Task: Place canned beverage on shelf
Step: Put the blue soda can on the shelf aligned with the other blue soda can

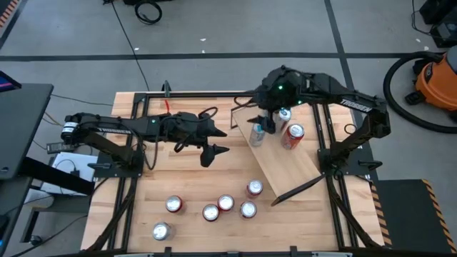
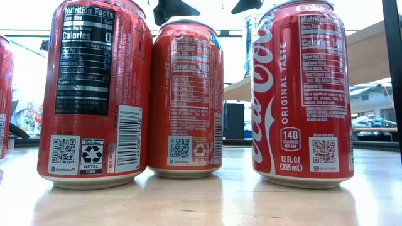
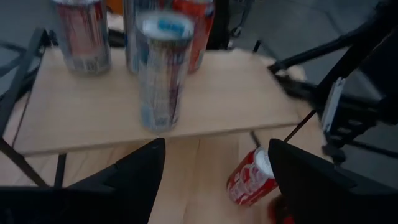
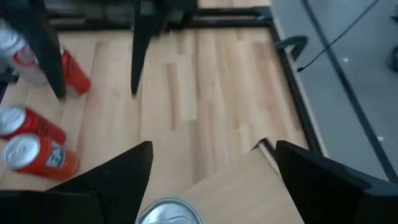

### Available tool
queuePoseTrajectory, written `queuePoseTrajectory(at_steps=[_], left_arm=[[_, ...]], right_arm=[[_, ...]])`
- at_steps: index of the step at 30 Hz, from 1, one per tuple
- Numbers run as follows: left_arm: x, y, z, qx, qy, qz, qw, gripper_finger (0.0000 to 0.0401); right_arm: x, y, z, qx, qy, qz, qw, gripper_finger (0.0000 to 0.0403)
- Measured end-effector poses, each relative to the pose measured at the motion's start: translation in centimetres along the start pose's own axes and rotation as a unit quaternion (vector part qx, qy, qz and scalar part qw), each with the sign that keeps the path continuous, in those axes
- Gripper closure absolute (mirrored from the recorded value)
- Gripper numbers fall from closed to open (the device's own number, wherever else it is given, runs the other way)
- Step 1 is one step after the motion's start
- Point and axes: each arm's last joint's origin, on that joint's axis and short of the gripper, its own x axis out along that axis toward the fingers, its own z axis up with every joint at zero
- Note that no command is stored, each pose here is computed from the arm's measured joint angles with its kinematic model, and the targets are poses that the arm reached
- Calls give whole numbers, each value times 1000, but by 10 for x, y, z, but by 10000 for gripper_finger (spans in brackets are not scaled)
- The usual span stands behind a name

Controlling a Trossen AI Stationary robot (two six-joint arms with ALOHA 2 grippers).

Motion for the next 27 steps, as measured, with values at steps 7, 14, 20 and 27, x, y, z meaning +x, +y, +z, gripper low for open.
queuePoseTrajectory(at_steps=[7,14,20,27], left_arm=[[42,2,-16,2,27,9,1000,106],[83,6,-26,31,-5,40,999,106],[104,13,-32,46,-27,89,995,106],[119,19,-42,44,-23,113,992,106]], right_arm=[[-35,-1,4,52,27,-39,998,54],[-59,3,-2,106,73,-46,991,54],[-62,12,-2,94,79,-41,992,54],[-62,17,-2,84,78,-51,992,54]])
